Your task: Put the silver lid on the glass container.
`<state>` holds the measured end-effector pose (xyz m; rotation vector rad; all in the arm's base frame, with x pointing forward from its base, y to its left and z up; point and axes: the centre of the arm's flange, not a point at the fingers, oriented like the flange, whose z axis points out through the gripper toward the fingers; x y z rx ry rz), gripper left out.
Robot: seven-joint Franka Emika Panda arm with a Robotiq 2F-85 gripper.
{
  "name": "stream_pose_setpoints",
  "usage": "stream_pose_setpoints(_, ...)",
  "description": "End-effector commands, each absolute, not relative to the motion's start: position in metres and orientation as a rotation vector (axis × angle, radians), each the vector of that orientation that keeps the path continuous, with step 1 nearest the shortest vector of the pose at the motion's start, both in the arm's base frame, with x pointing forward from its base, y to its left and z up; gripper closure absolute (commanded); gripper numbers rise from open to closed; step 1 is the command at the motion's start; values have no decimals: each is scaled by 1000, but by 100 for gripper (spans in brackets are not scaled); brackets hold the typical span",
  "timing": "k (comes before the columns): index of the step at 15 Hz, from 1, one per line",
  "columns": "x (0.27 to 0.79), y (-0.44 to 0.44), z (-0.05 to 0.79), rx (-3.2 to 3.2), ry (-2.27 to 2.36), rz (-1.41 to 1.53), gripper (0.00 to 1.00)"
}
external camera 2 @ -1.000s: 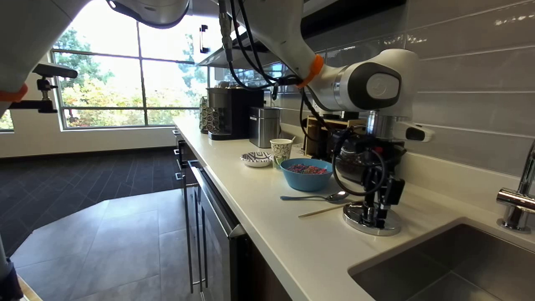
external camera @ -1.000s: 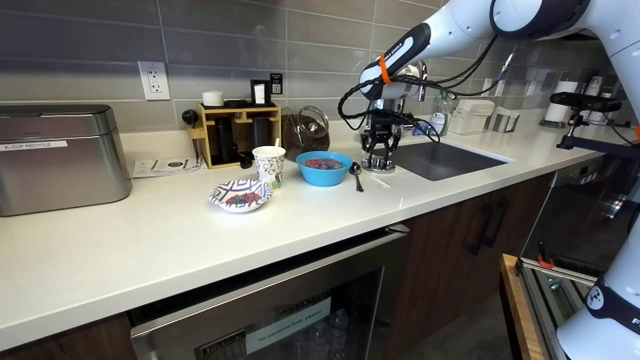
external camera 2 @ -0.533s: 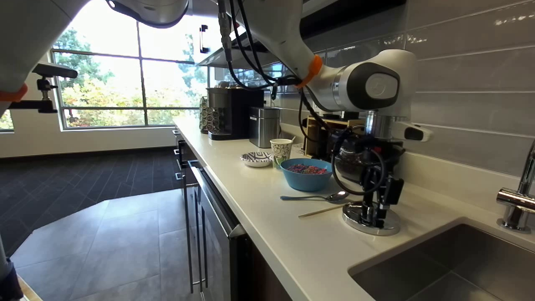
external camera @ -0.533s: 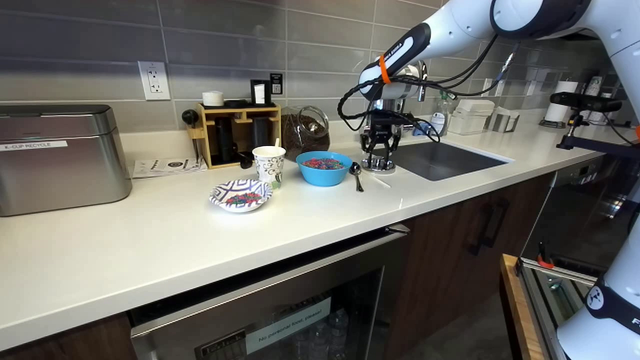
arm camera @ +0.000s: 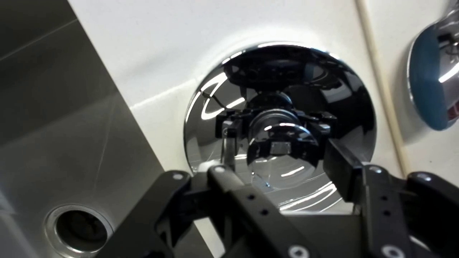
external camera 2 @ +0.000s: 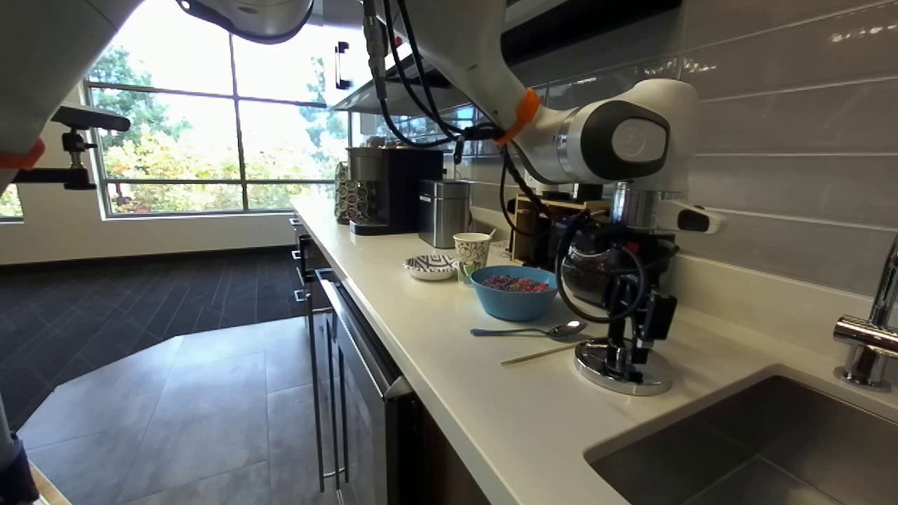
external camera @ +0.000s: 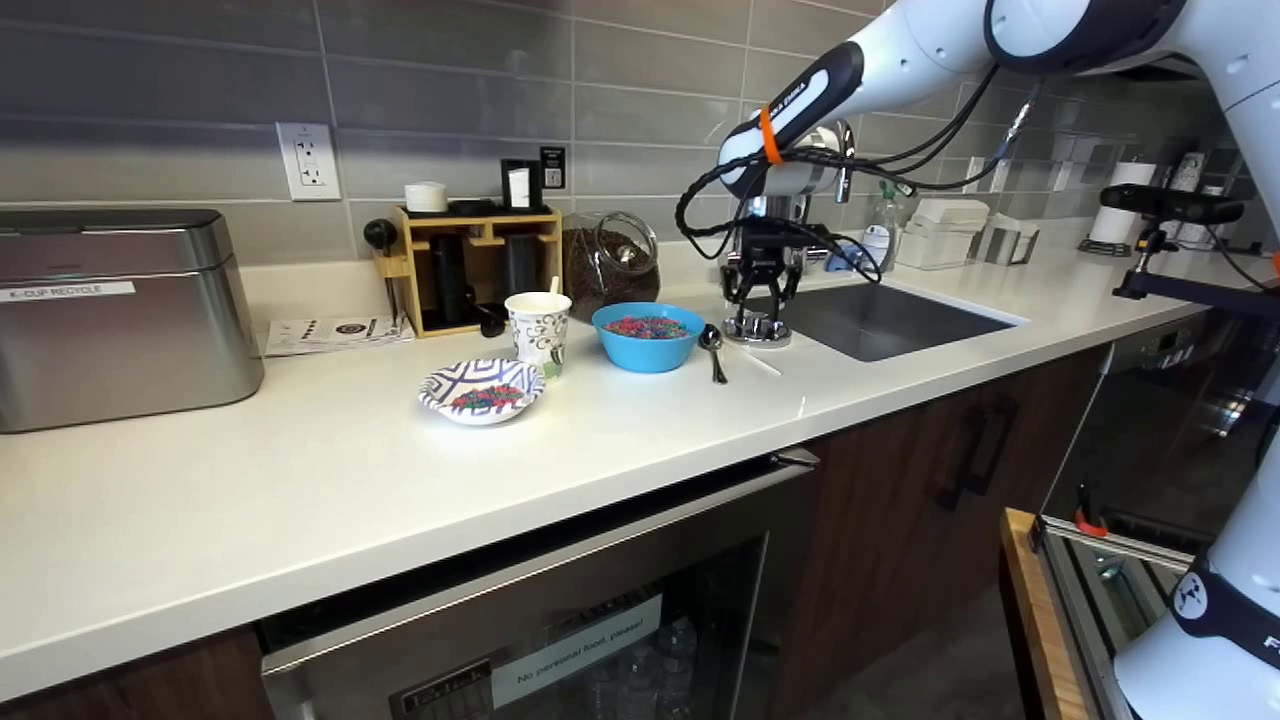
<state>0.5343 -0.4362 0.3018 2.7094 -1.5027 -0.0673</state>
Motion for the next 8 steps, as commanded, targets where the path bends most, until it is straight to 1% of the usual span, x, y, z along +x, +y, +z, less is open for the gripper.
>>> stream_pose_setpoints(1,523,-428,305,2725,-1490,-113,33)
stream_pose_setpoints(3,524,-428,303,2728,-1489,-108,33)
stream_pose_setpoints(4,524,-428,302,2731,-1489,-108,34)
stream_pose_setpoints(5,524,-427,301,2730,-1486,-100,38)
stream_pose_setpoints(6,524,-427,300,2736,-1486,-97,59)
stream_pose_setpoints(7,523,-426,300,2738,-1491,-94,62)
stream_pose_setpoints(8,522,-425,301,2738,-1498,-90,69)
